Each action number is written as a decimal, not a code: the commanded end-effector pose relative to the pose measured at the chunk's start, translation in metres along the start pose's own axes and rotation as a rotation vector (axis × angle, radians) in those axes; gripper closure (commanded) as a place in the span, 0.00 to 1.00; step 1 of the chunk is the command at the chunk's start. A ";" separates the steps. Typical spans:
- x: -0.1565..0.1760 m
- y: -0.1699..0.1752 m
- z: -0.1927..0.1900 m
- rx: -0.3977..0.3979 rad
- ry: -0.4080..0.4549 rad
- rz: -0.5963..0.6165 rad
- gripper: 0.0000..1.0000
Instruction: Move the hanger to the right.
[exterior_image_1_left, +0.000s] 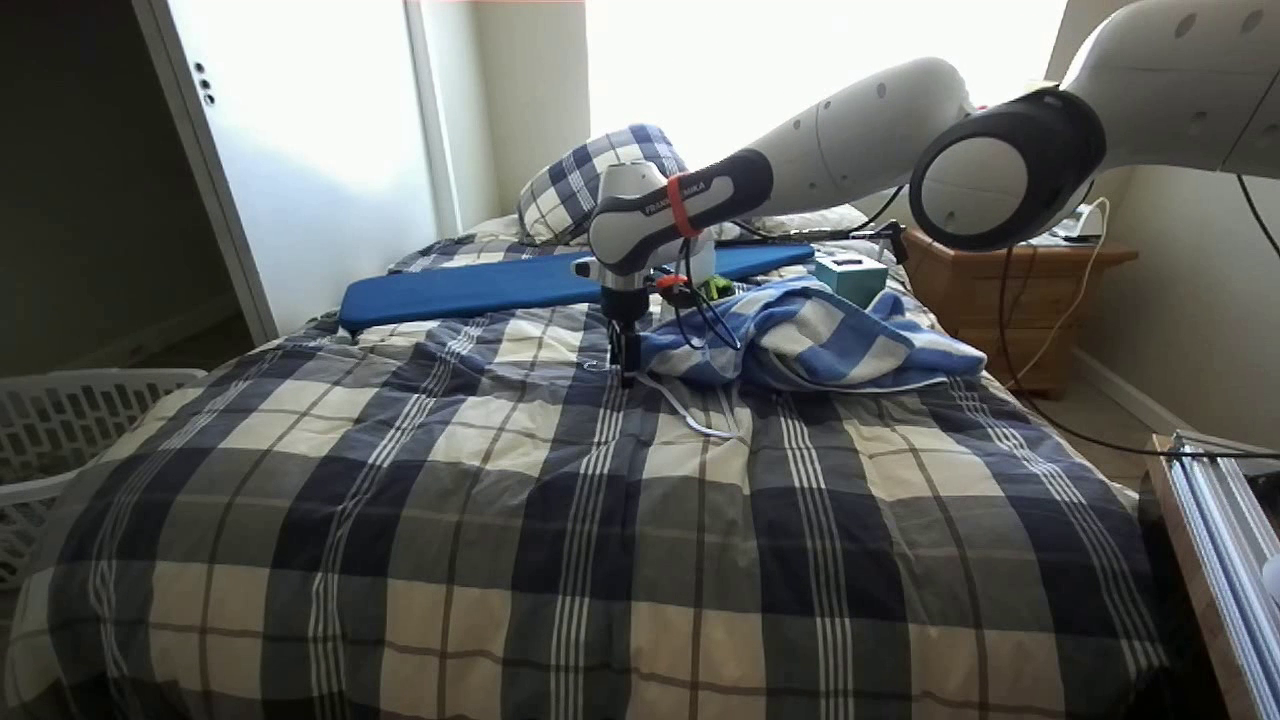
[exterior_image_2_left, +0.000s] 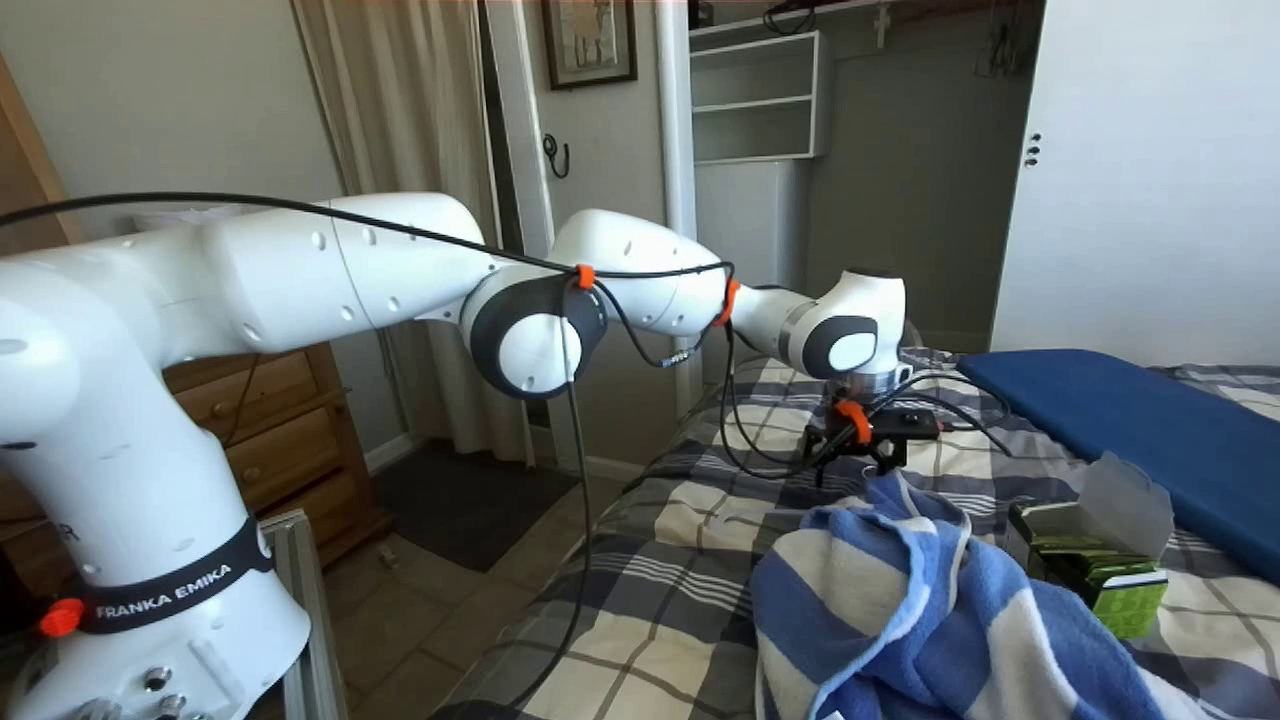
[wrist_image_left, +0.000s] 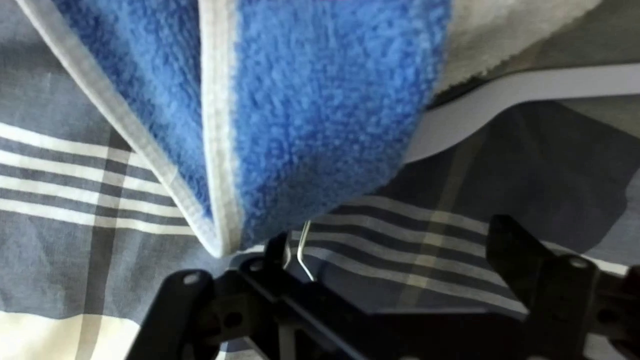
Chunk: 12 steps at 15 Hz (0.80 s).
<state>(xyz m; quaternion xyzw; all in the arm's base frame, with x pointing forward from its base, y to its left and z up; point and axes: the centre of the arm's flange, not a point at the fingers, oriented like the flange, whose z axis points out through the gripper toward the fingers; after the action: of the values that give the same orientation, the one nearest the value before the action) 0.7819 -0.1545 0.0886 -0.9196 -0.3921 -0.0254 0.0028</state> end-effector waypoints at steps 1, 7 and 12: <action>0.028 0.051 0.018 0.018 0.028 -0.060 0.00; 0.033 0.059 0.019 0.013 0.034 -0.065 0.05; 0.035 0.062 0.025 0.020 0.043 -0.040 0.12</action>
<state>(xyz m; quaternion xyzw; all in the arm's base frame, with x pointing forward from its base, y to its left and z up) 0.7817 -0.1559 0.0866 -0.9080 -0.4178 -0.0297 0.0054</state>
